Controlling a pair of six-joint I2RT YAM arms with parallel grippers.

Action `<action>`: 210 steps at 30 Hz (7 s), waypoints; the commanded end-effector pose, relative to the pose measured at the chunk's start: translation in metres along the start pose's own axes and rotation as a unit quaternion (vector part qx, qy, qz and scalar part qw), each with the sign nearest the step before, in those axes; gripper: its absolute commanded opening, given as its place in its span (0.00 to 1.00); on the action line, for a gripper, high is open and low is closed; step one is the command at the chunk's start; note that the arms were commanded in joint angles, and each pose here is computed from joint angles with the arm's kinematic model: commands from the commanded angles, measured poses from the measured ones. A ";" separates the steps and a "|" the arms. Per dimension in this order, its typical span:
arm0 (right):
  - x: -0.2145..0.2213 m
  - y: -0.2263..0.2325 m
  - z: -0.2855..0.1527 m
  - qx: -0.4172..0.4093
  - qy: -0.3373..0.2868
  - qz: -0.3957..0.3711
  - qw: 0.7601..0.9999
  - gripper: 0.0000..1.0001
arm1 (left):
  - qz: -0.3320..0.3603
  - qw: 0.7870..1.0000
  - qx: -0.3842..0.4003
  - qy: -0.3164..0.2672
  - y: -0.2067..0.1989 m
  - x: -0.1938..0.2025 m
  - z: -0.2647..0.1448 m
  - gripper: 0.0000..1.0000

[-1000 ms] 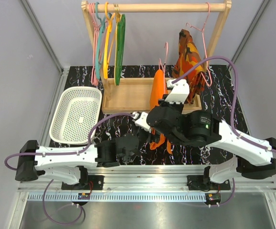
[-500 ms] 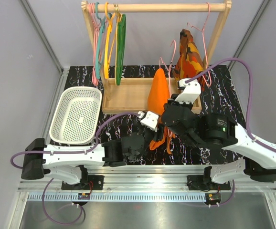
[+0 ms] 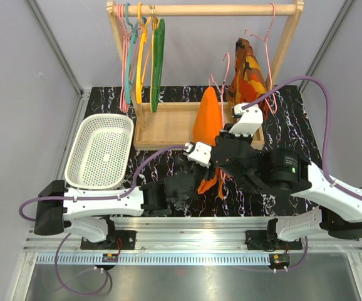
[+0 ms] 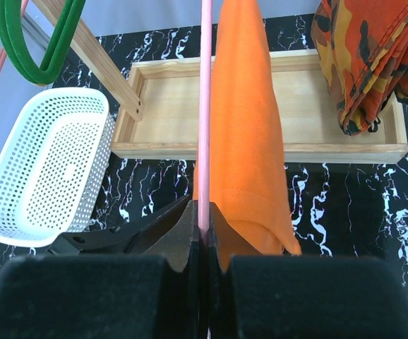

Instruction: Remove the trousers from the hanger

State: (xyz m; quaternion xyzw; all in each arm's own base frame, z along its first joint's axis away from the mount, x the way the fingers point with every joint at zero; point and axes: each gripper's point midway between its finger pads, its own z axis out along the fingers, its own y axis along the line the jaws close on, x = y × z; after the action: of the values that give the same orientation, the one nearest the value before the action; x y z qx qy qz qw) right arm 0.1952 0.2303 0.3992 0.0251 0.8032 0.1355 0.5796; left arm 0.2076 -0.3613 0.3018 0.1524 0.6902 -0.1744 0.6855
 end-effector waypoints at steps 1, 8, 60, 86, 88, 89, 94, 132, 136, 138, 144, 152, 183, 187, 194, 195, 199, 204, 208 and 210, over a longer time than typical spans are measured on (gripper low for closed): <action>-0.035 -0.006 -0.009 -0.001 -0.050 0.058 0.997 0.00 | -0.050 0.997 -0.040 -0.044 0.015 -0.039 0.004 0.51; -0.033 -0.016 -0.010 0.007 -0.048 0.039 0.998 0.00 | -0.048 0.997 -0.034 -0.055 0.021 -0.055 0.000 0.18; 0.165 -0.096 0.017 0.034 0.177 -0.062 0.982 0.00 | -0.002 0.984 0.008 -0.177 0.118 -0.251 -0.100 0.00; 0.161 -0.109 0.029 0.067 0.154 -0.078 0.983 0.00 | 0.058 0.987 -0.046 -0.142 0.164 -0.206 -0.116 0.00; 0.157 -0.109 0.030 0.070 0.148 -0.082 0.983 0.00 | 0.067 0.987 -0.044 -0.137 0.165 -0.194 -0.116 0.00; 0.156 -0.108 0.031 0.070 0.147 -0.083 0.983 0.00 | 0.075 0.987 -0.042 -0.133 0.164 -0.188 -0.116 0.00; 0.143 -0.102 0.032 0.062 0.136 -0.082 0.985 0.00 | 0.103 0.985 -0.061 -0.120 0.174 -0.158 -0.117 0.00; 0.078 -0.043 0.040 -0.028 0.063 -0.037 0.997 0.00 | 0.010 0.799 -0.544 -0.256 0.400 -0.182 -0.192 0.00; 0.078 -0.043 0.036 -0.038 0.064 -0.029 0.997 0.00 | 0.032 0.790 -0.571 -0.222 0.409 -0.167 -0.192 0.00; 0.078 -0.043 0.035 -0.042 0.065 -0.027 0.997 0.00 | 0.033 0.786 -0.586 -0.193 0.416 -0.151 -0.190 0.00; 0.062 -0.047 0.025 -0.060 0.046 -0.013 0.997 0.00 | 0.044 0.795 -0.592 -0.128 0.430 -0.095 -0.156 0.00; 0.057 -0.052 0.019 -0.068 0.035 -0.012 0.997 0.00 | 0.079 0.839 -0.538 -0.010 0.436 -0.019 -0.079 0.00; 0.053 -0.057 -0.002 -0.120 0.037 -0.009 0.992 0.00 | -0.058 0.871 -0.411 0.262 0.438 0.143 0.011 0.00; 0.051 -0.057 -0.002 -0.119 0.036 -0.010 0.992 0.00 | -0.083 0.848 -0.460 0.250 0.446 0.132 0.004 0.00; 0.051 -0.054 -0.002 -0.121 0.039 -0.011 0.992 0.00 | -0.114 0.822 -0.466 0.308 0.443 0.162 0.011 0.00; 0.051 -0.054 -0.002 -0.120 0.040 -0.012 0.992 0.00 | -0.120 0.820 -0.463 0.315 0.442 0.167 0.013 0.00; 0.051 -0.054 -0.004 -0.126 0.039 -0.008 0.991 0.00 | -0.174 0.798 -0.451 0.360 0.429 0.210 0.014 0.00; 0.050 -0.057 -0.008 -0.132 0.038 -0.007 0.990 0.00 | -0.276 0.754 -0.442 0.399 0.407 0.278 -0.005 0.00; 0.044 -0.059 -0.014 -0.141 0.034 -0.004 0.989 0.00 | -0.341 0.747 -0.435 0.369 0.411 0.277 -0.006 0.00; 0.039 -0.061 -0.016 -0.141 0.026 -0.001 0.990 0.00 | -0.340 0.752 -0.433 0.362 0.412 0.266 -0.004 0.00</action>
State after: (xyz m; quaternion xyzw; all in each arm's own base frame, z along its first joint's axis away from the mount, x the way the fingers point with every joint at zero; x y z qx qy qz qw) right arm 0.1748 0.1827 0.3277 -0.0713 0.8101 0.2266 0.5360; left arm 0.4139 0.0129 0.0442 -0.3323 0.8815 0.0198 0.3348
